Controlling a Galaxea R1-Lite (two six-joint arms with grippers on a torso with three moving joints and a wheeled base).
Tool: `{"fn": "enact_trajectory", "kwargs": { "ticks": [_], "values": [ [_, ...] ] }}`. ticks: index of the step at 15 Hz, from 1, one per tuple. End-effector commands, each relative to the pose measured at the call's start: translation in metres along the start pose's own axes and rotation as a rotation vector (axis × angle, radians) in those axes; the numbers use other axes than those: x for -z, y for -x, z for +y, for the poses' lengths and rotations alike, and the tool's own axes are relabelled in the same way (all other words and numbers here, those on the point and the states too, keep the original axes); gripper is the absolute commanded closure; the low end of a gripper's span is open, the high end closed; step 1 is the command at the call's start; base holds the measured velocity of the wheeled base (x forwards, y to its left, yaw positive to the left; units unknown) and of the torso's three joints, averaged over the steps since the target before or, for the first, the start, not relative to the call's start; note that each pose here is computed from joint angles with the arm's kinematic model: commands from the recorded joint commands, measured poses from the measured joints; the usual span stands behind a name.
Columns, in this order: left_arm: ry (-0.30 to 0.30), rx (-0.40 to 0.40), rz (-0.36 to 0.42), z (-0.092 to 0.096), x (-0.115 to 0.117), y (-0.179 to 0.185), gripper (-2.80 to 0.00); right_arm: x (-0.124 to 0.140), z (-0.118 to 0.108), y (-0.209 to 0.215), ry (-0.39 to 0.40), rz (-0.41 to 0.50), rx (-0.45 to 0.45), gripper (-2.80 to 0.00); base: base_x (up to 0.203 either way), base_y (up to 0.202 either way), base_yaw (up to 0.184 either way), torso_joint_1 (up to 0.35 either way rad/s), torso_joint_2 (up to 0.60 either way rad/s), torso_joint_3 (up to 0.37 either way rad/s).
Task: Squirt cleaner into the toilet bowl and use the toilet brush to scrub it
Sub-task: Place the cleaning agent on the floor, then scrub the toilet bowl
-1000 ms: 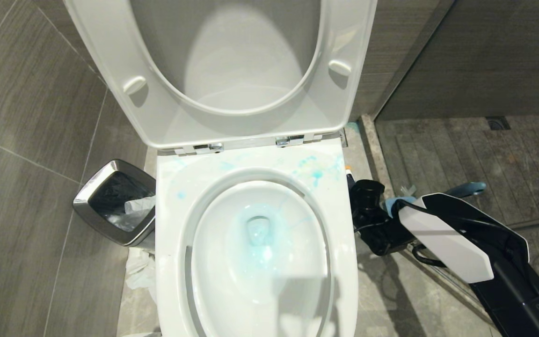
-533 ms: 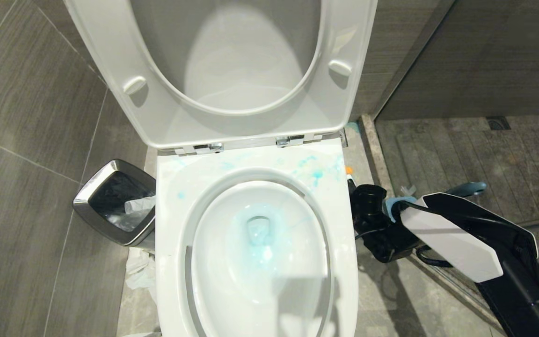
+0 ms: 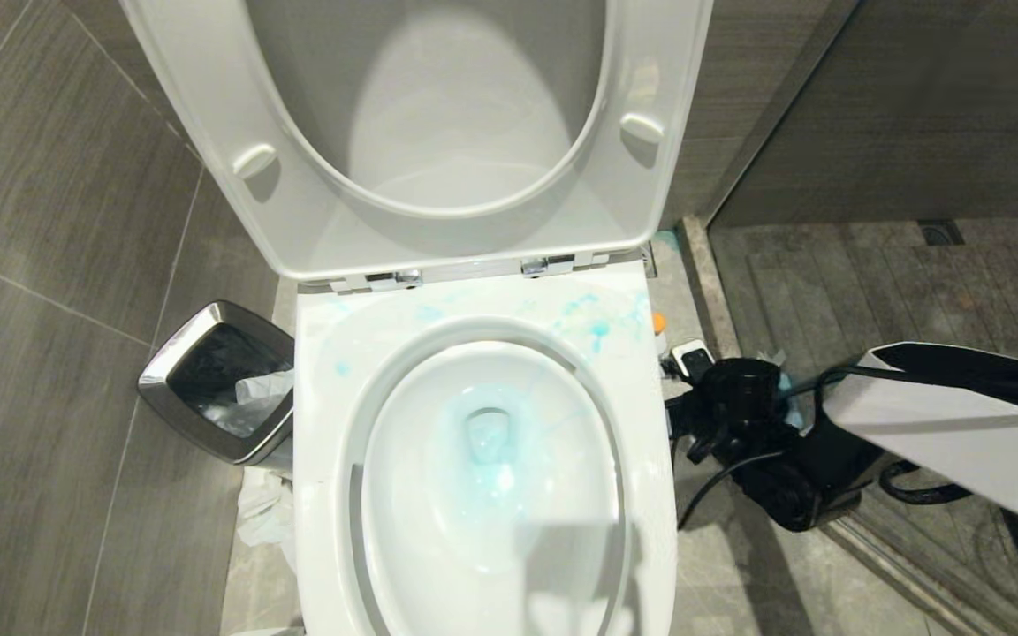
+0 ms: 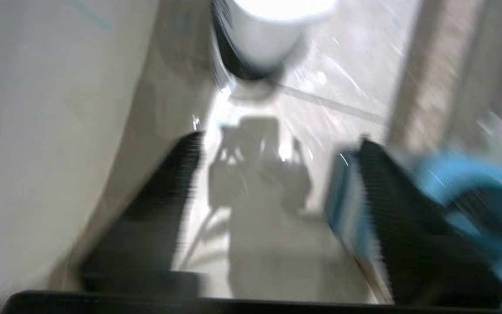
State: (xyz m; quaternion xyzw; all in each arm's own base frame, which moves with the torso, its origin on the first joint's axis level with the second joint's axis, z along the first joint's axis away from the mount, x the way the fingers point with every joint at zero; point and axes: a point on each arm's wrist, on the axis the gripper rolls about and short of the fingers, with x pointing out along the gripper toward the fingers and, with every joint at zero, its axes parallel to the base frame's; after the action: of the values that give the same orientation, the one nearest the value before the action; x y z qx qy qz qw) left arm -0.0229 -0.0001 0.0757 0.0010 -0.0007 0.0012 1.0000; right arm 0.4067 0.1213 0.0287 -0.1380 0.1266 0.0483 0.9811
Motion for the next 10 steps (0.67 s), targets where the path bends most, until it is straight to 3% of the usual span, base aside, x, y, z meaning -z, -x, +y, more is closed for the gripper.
{"fn": "enact_trajectory", "kwargs": {
  "ticks": [1, 6, 10],
  "values": [
    [0.0, -0.001, 0.0, 0.0, 0.0, 0.0, 0.0, -0.027, -0.017, 0.044, -0.014, -0.033, 0.028, 0.0, 0.0, 0.0, 0.0, 0.0, 0.0, 0.0],
    [0.0, -0.001, 0.0, 0.0, 0.0, 0.0, 0.0, -0.038, -0.037, 0.117, -0.012, -0.021, 0.037, 0.0, 0.0, 0.0, 0.0, 0.0, 0.0, 0.0],
    [0.0, -0.001, 0.001, 0.0, 0.0, 0.0, 0.0, -0.026, -0.049, 0.176, -0.019, 0.027, 0.026, 0.0, 0.0, 0.0, 0.0, 0.0, 0.0, 0.0]
  ]
}}
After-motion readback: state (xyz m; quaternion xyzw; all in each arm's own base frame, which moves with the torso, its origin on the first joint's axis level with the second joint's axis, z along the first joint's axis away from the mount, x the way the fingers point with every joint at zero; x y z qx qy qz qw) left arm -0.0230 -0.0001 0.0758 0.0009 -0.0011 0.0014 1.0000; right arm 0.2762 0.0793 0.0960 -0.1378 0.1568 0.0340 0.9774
